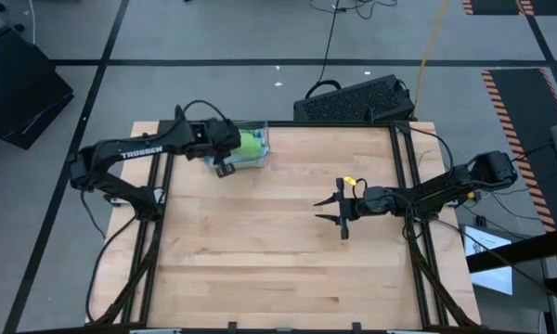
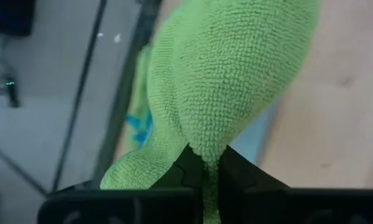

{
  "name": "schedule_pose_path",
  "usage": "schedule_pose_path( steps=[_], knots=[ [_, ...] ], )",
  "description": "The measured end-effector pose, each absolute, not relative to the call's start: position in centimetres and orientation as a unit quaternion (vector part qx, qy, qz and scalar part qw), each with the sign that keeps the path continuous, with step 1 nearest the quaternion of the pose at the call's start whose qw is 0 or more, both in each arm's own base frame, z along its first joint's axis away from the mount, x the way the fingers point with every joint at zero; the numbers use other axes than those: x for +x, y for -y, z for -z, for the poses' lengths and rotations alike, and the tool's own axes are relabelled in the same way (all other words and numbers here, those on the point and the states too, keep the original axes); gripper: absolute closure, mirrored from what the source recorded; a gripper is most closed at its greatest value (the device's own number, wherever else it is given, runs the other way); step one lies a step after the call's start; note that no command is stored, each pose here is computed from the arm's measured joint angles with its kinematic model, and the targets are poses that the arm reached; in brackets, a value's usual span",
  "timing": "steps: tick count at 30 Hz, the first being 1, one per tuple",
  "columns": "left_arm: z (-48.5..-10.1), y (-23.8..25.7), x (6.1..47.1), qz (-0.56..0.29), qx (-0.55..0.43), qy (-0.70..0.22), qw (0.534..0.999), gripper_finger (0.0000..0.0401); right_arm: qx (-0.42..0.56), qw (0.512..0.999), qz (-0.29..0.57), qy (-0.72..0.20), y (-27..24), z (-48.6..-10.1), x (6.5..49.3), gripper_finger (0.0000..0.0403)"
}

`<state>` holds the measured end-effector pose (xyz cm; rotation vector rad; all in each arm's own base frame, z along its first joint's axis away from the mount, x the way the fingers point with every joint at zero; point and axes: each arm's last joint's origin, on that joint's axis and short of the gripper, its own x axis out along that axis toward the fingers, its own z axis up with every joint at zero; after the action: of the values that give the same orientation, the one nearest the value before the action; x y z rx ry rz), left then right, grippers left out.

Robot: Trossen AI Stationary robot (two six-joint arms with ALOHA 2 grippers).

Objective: Fold microfiber towels
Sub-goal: Put the green microfiber cloth into the bin

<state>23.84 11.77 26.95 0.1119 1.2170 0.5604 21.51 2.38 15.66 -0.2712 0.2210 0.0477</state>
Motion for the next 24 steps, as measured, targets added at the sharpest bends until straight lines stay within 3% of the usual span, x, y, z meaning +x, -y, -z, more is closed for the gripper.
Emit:
schedule_pose_path(
  steps=[7,12,15,24],
  knots=[
    [-25.9,-13.5,23.0,-0.311,0.131,-0.607,0.719,0.0382,-0.131,0.985,-0.023,-0.110,-2.4,-15.7,21.5,0.0271],
    [-24.0,-13.0,22.8,-0.244,0.110,-0.619,0.739,0.0383,-0.131,0.985,-0.023,-0.110,-2.4,-15.7,21.5,0.0271],
    [-23.0,-12.8,22.4,-0.241,0.096,-0.627,0.734,0.0340,-0.132,0.985,-0.023,-0.110,-2.4,-15.7,21.5,0.0271],
    [-24.0,-12.4,22.0,-0.241,0.001,-0.635,0.734,0.0155,-0.133,0.985,-0.024,-0.110,-2.4,-15.7,21.5,0.0271]
  ],
)
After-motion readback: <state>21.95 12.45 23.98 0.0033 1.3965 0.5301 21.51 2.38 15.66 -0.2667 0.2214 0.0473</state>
